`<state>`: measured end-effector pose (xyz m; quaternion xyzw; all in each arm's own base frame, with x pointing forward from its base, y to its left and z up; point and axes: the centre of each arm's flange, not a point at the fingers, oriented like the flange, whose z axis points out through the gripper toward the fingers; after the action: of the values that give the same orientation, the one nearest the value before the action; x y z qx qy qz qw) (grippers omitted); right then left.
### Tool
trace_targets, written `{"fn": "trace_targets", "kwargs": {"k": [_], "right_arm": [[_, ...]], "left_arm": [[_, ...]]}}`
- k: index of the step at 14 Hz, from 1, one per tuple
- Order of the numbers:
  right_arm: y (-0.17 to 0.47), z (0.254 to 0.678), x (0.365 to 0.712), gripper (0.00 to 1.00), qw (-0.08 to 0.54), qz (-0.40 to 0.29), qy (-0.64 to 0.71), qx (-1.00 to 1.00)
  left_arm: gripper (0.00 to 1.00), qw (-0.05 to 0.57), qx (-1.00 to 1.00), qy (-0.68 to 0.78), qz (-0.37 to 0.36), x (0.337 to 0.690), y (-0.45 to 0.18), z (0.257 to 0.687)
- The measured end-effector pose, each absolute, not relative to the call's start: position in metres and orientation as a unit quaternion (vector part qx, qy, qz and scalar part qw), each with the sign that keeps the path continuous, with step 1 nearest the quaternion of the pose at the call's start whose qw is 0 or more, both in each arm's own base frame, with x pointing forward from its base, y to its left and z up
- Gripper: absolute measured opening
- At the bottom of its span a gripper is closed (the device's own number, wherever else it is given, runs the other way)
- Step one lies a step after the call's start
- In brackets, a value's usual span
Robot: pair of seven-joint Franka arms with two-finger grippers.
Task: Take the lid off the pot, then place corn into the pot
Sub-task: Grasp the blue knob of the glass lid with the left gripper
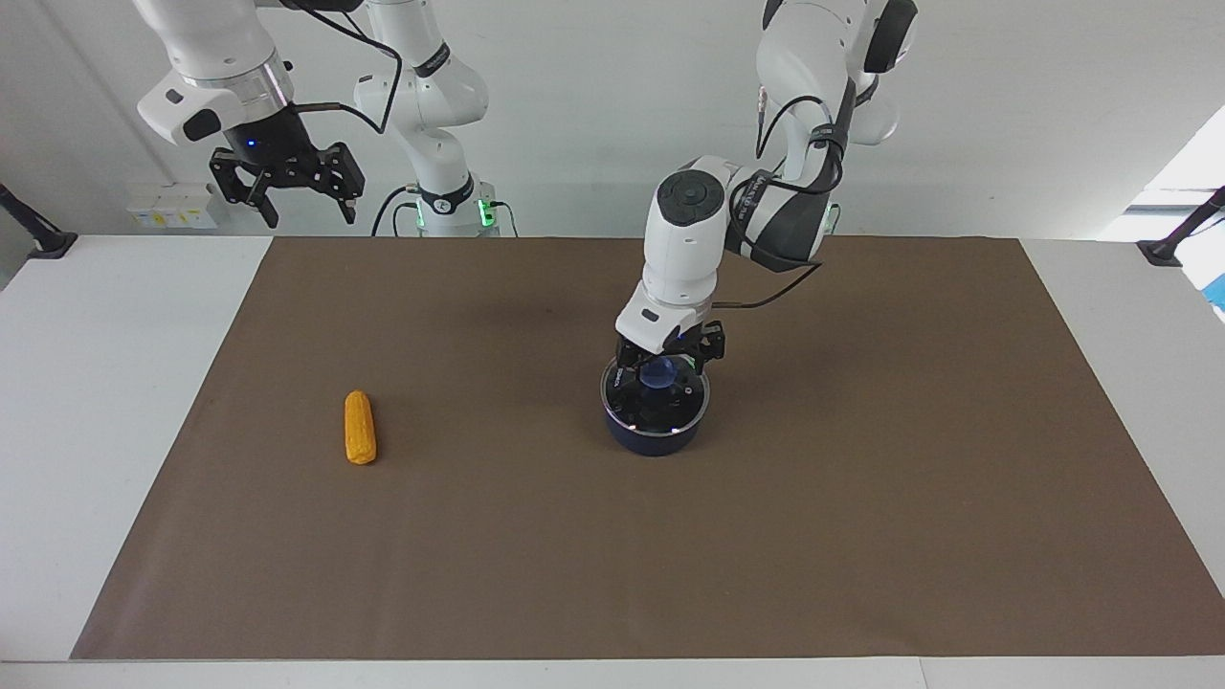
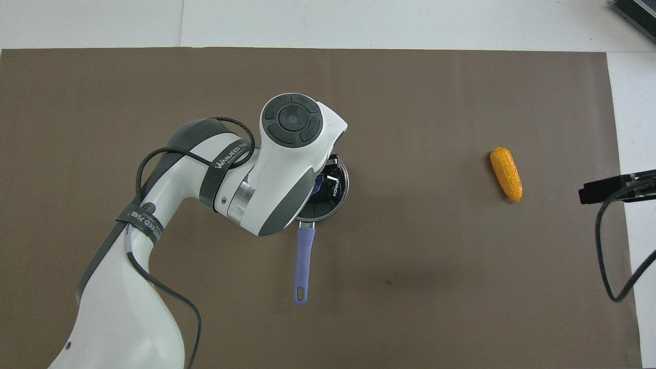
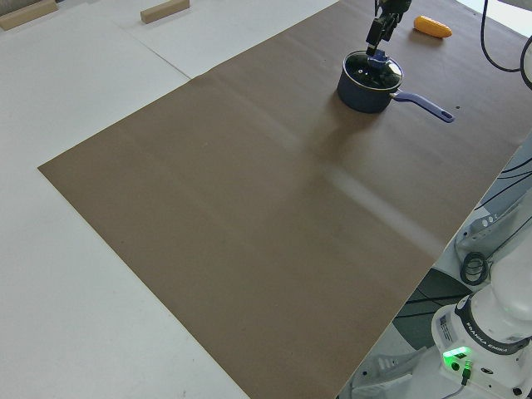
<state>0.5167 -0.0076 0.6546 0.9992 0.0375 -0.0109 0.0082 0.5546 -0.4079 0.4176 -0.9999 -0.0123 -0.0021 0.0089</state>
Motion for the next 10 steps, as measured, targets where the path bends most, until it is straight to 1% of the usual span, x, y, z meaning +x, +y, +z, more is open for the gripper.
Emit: {"fn": "trace_targets", "kwargs": {"k": [3, 10], "right_arm": [[-0.0076, 0.6546, 0.5167, 1.00, 0.008, -0.011, 0.038, 0.999], [-0.0076, 0.6546, 0.5167, 1.00, 0.008, -0.011, 0.038, 0.999]], "left_arm": [[1.00, 0.017, -1.000, -0.011, -0.003, 0.5531, -0.4140, 0.4061], [1.00, 0.023, -1.000, -0.010, -0.007, 0.5530, -0.4141, 0.4059]]}}
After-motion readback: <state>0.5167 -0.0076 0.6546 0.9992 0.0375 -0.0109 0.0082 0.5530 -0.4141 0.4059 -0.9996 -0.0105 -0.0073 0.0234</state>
